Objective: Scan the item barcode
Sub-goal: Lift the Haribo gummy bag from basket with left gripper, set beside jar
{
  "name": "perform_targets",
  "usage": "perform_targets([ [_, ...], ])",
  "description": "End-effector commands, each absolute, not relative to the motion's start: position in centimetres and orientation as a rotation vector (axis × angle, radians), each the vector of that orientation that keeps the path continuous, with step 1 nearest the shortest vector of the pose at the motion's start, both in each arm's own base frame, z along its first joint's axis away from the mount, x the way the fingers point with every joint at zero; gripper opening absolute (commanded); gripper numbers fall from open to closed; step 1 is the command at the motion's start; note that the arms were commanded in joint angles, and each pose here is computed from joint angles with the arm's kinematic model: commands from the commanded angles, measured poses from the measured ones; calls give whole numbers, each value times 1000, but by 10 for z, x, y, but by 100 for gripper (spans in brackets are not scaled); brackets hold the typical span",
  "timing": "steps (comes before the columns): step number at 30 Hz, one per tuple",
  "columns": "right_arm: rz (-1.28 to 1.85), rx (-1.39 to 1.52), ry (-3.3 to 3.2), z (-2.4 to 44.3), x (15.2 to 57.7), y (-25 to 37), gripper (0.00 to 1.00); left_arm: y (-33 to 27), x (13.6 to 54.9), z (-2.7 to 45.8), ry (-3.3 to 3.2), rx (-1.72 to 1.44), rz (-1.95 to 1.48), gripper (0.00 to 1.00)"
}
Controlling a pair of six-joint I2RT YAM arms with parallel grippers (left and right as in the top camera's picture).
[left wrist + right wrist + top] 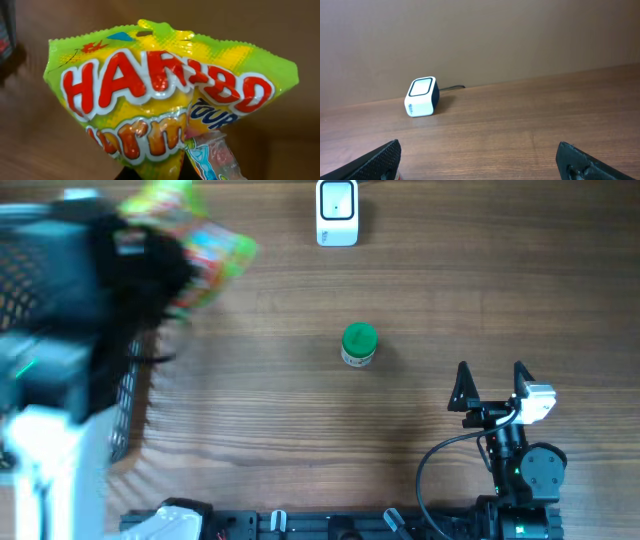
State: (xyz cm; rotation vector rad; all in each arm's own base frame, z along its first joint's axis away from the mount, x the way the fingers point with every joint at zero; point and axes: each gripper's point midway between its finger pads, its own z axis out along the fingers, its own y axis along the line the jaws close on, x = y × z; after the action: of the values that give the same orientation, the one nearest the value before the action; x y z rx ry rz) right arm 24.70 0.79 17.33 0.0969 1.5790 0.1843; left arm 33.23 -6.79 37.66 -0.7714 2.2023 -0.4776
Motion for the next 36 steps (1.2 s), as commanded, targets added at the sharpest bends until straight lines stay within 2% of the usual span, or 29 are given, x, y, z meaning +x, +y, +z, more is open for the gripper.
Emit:
perform_targets([
  [1, 181, 108, 1573, 174, 247, 7, 100, -108, 348, 274, 2453, -637, -146, 4],
  [3, 182, 108, 1573, 174, 247, 7, 100, -136, 354, 204, 2605, -560, -36, 4],
  [6, 182, 108, 1573, 174, 247, 7, 100, -158, 351, 128, 2749, -559, 109, 4],
  [9, 182, 108, 1573, 174, 247, 7, 100, -168, 347, 74, 2844, -541, 237, 4],
  [12, 181, 108, 1573, 174, 247, 7, 100, -169, 340, 39, 2907, -517, 337, 4],
  [13, 181, 108, 1573, 174, 247, 7, 100, -168, 339, 33, 2918, -515, 355, 11],
  [14, 181, 108, 1573, 174, 247, 7, 100, -168, 338, 32, 2922, -514, 362, 40],
  [15, 182, 108, 1573, 174, 247, 7, 100, -168, 338, 32, 2925, -515, 360, 82],
  [16, 182, 108, 1573, 174, 247, 7, 100, -168, 339, 40, 2918, -519, 346, 99],
  [17, 182, 108, 1573, 174, 247, 7, 100, -167, 340, 51, 2907, -526, 333, 100],
  [21, 181, 108, 1573, 174, 247, 7, 100, -165, 354, 118, 2802, -561, 175, 100],
  [22, 182, 108, 1573, 174, 247, 7, 100, -165, 356, 134, 2763, -570, 121, 96],
  [24, 182, 108, 1573, 174, 247, 7, 100, -165, 356, 154, 2720, -576, 63, 56],
  [25, 182, 108, 1573, 174, 247, 7, 100, -164, 356, 156, 2714, -577, 62, 30],
  [26, 182, 108, 1573, 174, 247, 7, 100, -163, 356, 155, 2716, -579, 66, 12],
  [27, 182, 108, 1573, 174, 247, 7, 100, -163, 355, 148, 2724, -582, 77, 4],
  [34, 182, 108, 1573, 174, 247, 7, 100, -142, 320, 50, 2794, -693, 195, 4],
  [36, 181, 108, 1573, 174, 247, 7, 100, -136, 309, 35, 2808, -733, 217, 4],
])
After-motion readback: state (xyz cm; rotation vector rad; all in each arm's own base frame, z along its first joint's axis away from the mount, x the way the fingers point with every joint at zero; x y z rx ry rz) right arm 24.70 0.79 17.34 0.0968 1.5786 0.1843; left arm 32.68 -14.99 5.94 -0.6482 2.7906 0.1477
